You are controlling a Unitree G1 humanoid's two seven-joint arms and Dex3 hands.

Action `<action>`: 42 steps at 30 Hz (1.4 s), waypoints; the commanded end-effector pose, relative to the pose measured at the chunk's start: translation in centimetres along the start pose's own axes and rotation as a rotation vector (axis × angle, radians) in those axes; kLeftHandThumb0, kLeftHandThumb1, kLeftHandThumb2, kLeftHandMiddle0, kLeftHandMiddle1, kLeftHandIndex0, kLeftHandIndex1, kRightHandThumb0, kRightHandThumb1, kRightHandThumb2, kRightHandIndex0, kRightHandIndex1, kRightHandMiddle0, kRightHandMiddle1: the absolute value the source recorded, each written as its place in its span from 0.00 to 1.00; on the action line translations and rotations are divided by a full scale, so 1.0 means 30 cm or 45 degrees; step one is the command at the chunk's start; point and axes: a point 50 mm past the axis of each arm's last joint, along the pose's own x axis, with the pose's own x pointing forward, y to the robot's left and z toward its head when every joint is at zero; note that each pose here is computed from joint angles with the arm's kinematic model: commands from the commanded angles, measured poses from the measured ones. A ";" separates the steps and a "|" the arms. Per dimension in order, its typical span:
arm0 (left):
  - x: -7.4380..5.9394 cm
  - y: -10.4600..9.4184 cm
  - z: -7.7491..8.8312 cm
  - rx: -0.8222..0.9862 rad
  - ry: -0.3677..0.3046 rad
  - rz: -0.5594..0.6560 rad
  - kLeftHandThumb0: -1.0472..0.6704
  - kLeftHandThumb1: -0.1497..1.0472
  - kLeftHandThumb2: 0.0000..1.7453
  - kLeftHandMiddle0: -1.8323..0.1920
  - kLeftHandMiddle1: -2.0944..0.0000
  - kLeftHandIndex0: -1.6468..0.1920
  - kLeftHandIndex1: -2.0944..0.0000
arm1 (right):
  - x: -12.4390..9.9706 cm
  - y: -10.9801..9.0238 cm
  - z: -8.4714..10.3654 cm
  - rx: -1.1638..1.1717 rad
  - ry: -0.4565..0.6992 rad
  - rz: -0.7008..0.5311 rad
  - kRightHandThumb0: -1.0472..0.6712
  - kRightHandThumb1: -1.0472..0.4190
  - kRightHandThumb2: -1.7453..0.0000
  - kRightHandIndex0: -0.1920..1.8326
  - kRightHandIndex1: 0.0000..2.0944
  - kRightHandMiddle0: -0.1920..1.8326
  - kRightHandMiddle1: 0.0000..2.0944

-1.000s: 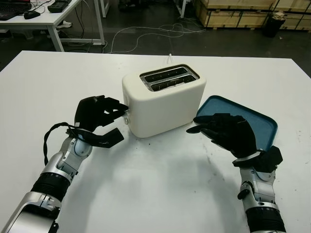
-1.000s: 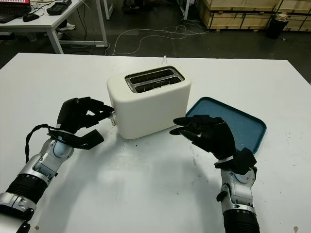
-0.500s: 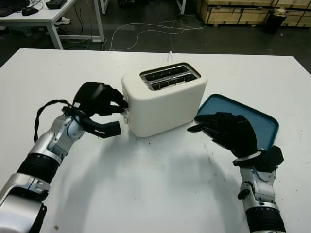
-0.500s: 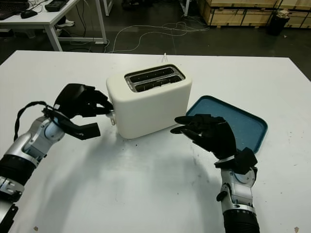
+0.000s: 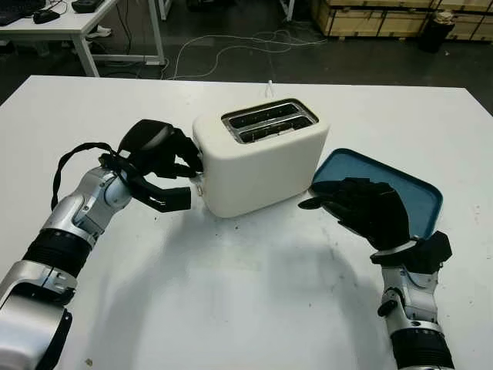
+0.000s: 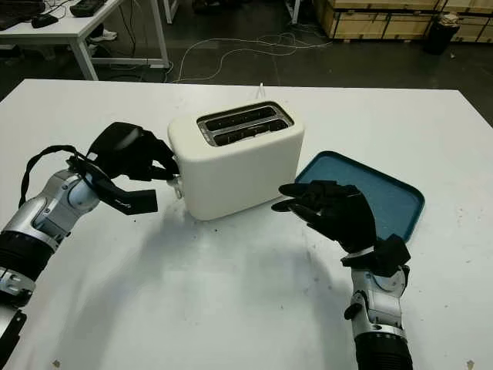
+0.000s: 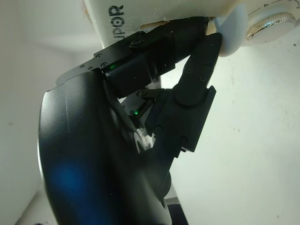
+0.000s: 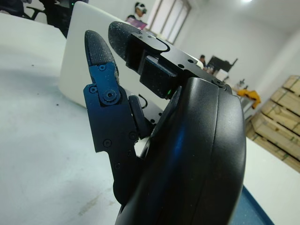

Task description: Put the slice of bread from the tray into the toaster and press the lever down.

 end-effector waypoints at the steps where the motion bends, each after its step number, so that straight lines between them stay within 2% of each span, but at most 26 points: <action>1: 0.076 -0.139 0.175 -0.159 -0.222 -0.079 0.39 0.72 0.00 0.39 0.49 0.13 0.97 | -0.005 -0.007 0.009 0.038 -0.012 -0.041 0.31 0.10 0.99 0.66 0.13 0.66 0.00; 4: 0.065 -0.334 0.215 -0.429 -0.044 -0.050 0.42 0.78 0.01 0.47 0.36 0.15 0.98 | -0.012 -0.006 0.003 0.056 -0.001 -0.056 0.32 0.10 0.99 0.67 0.13 0.66 0.00; 6: 0.034 -0.460 0.252 -0.603 0.083 -0.067 0.44 0.80 0.01 0.49 0.34 0.16 0.99 | -0.016 -0.008 0.001 0.044 0.006 -0.057 0.32 0.10 1.00 0.67 0.13 0.66 0.00; 7: 0.018 -0.503 0.269 -0.659 0.122 -0.086 0.45 0.81 0.01 0.50 0.33 0.17 0.99 | -0.017 -0.010 0.002 0.034 0.010 -0.054 0.32 0.10 1.00 0.67 0.13 0.66 0.00; 9: -0.009 -0.553 0.294 -0.702 0.147 -0.114 0.45 0.81 0.01 0.50 0.35 0.16 0.98 | -0.021 -0.018 0.006 0.013 0.022 -0.053 0.32 0.10 1.00 0.67 0.13 0.66 0.00; 21: -0.027 -0.565 0.280 -0.689 0.160 -0.084 0.46 0.81 0.00 0.48 0.38 0.17 0.98 | -0.025 -0.029 0.004 0.009 0.040 -0.059 0.33 0.10 1.00 0.68 0.12 0.66 0.00; 27: -0.047 -0.574 0.268 -0.704 0.190 -0.062 0.48 0.81 0.00 0.49 0.34 0.18 0.97 | -0.027 -0.030 0.004 0.021 0.038 -0.064 0.33 0.11 1.00 0.68 0.12 0.66 0.00; 31: -0.050 -0.572 0.253 -0.678 0.201 -0.079 0.48 0.81 0.00 0.50 0.35 0.19 0.97 | -0.027 -0.030 0.003 0.015 0.051 -0.059 0.32 0.10 1.00 0.68 0.12 0.66 0.00; 34: -0.038 -0.542 0.231 -0.624 0.189 -0.042 0.47 0.81 0.00 0.49 0.38 0.19 0.97 | -0.028 -0.031 0.002 0.016 0.045 -0.056 0.32 0.10 1.00 0.68 0.11 0.67 0.00; 37: -0.019 -0.483 0.223 -0.598 0.150 0.109 0.48 0.81 0.00 0.50 0.33 0.19 0.96 | -0.031 -0.034 0.000 0.024 0.042 -0.055 0.33 0.10 1.00 0.68 0.11 0.67 0.00; 39: -0.017 -0.499 0.210 -0.568 0.244 0.072 0.48 0.82 0.01 0.52 0.32 0.20 0.96 | -0.032 -0.035 0.003 0.016 0.047 -0.057 0.33 0.11 1.00 0.68 0.11 0.67 0.00; 41: -0.044 -0.567 0.196 -0.525 0.351 -0.116 0.50 0.82 0.00 0.52 0.36 0.22 0.97 | -0.032 -0.038 0.006 0.005 0.046 -0.054 0.33 0.10 1.00 0.68 0.11 0.67 0.00; 42: -0.064 -0.599 0.196 -0.499 0.378 -0.190 0.51 0.82 0.00 0.51 0.42 0.24 0.98 | -0.032 -0.040 0.007 0.002 0.044 -0.055 0.33 0.10 1.00 0.68 0.11 0.67 0.00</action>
